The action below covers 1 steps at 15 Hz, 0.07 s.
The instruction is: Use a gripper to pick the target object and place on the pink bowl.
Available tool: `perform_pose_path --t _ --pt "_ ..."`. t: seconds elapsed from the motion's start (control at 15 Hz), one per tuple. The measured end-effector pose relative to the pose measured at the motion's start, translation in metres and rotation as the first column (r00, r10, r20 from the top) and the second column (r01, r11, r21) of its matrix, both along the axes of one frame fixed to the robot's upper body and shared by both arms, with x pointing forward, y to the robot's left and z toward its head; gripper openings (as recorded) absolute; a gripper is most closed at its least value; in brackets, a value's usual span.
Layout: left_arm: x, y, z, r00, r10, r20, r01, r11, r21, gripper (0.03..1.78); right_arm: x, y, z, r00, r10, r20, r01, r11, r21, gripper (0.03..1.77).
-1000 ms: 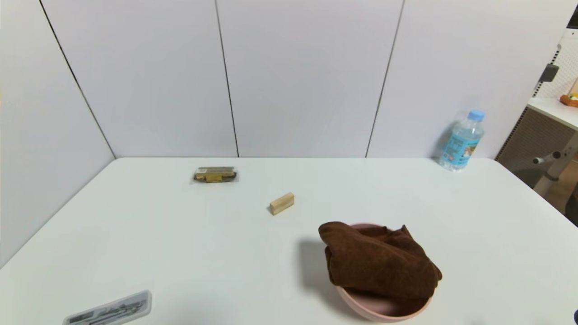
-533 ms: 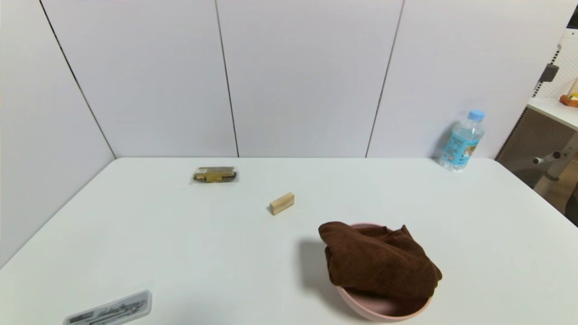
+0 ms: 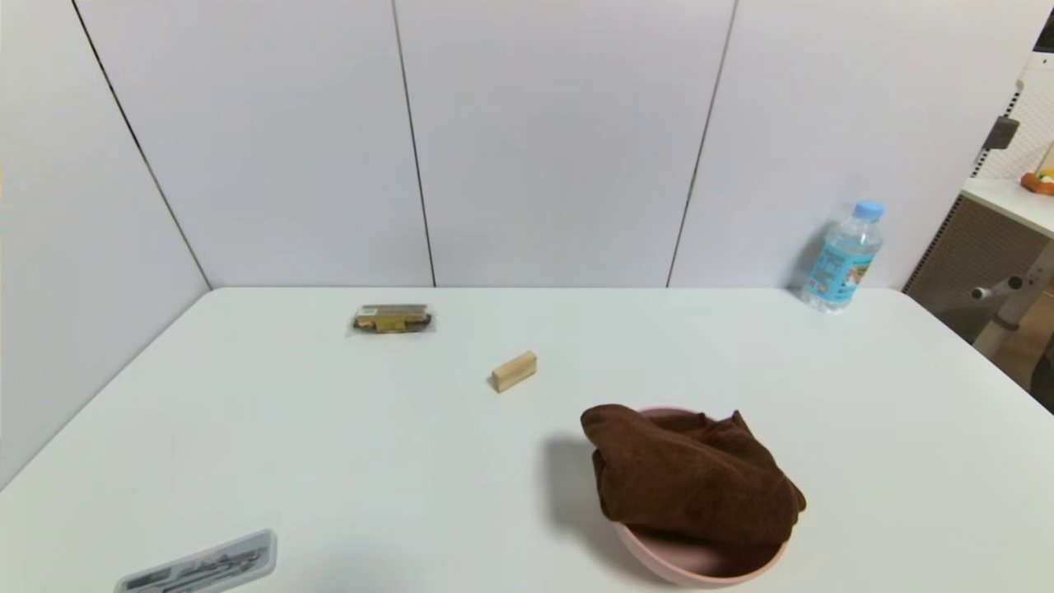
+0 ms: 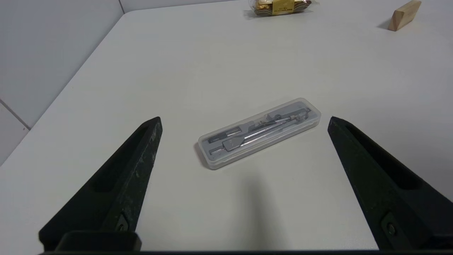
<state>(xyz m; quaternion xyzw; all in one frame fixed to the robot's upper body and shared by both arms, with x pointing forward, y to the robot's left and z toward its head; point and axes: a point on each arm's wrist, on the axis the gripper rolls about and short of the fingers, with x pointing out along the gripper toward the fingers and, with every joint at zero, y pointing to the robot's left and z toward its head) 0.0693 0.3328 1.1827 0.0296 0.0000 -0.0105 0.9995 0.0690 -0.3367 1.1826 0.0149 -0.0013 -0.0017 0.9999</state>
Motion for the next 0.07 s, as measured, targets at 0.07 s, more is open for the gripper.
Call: perform_pose_path --t 0.07 --pt "0.0000 0.0000 0.0000 1.000 0.000 0.000 0.000 1.000 0.000 1.69 0.0000 0.0000 0.0000 1.000 0.000 0.000 0.000 1.000 0.003 1.69"
